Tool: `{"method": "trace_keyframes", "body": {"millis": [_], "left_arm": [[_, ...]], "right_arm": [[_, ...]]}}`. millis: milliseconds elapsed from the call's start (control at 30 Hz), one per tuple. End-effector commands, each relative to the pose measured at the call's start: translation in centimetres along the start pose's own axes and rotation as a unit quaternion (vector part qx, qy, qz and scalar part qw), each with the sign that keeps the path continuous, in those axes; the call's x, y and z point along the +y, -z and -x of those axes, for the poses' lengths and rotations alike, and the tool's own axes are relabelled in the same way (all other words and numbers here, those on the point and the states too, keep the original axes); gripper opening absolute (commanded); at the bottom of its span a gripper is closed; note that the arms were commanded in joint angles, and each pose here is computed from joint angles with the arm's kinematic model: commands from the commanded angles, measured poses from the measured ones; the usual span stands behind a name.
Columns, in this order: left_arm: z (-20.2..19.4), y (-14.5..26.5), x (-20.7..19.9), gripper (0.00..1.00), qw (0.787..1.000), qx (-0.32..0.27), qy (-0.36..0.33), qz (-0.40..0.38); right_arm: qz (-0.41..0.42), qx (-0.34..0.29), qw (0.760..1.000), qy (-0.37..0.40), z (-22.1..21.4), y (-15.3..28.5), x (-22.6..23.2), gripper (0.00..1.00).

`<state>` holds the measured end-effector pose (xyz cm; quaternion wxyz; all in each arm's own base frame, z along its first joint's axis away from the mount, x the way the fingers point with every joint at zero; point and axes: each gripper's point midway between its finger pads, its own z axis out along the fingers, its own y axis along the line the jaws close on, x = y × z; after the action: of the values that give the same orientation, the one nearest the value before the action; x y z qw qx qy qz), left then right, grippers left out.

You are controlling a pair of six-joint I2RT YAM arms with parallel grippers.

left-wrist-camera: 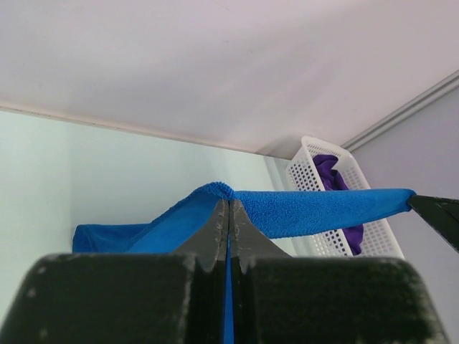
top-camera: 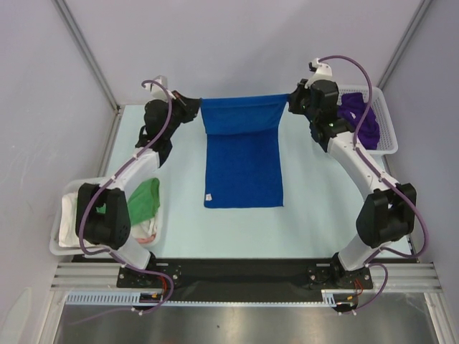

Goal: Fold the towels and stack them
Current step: Fold the towel

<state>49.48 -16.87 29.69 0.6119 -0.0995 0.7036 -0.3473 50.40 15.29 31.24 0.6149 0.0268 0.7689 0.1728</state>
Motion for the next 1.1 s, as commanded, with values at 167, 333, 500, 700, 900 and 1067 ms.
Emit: {"method": "trace_keyframes", "body": {"millis": [167, 333, 500, 700, 900, 1067], "left_arm": [[1.8, 2.1, -1.9, 0.0, 0.999, -0.027, 0.001, -0.028], [1.5, 2.7, -1.9, 0.0, 0.999, -0.026, 0.001, -0.026], [0.7, 3.1, -1.4, 0.0, 1.0, -0.018, 0.002, -0.019], [-0.5, 3.4, -0.5, 0.0, 1.0, -0.002, 0.007, -0.008], [-1.8, 3.9, 0.1, 0.0, 1.0, 0.015, 0.013, 0.0], [-1.1, 3.9, -0.5, 0.0, 1.0, 0.016, 0.011, -0.004]], "right_arm": [[-0.001, -0.044, 0.999, -0.006, 2.7, 2.9, 0.6, 0.0], [-0.002, -0.04, 0.999, -0.006, 2.2, 3.5, 0.6, 0.0], [-0.003, -0.033, 0.999, -0.006, 1.3, 4.2, 0.6, 0.0], [-0.004, -0.021, 1.0, -0.01, -0.3, 4.9, 0.5, 0.0], [-0.001, -0.009, 1.0, -0.016, -1.9, 5.9, 0.7, 0.0], [-0.002, -0.003, 1.0, -0.018, -2.5, 6.4, 0.5, 0.0]]}}
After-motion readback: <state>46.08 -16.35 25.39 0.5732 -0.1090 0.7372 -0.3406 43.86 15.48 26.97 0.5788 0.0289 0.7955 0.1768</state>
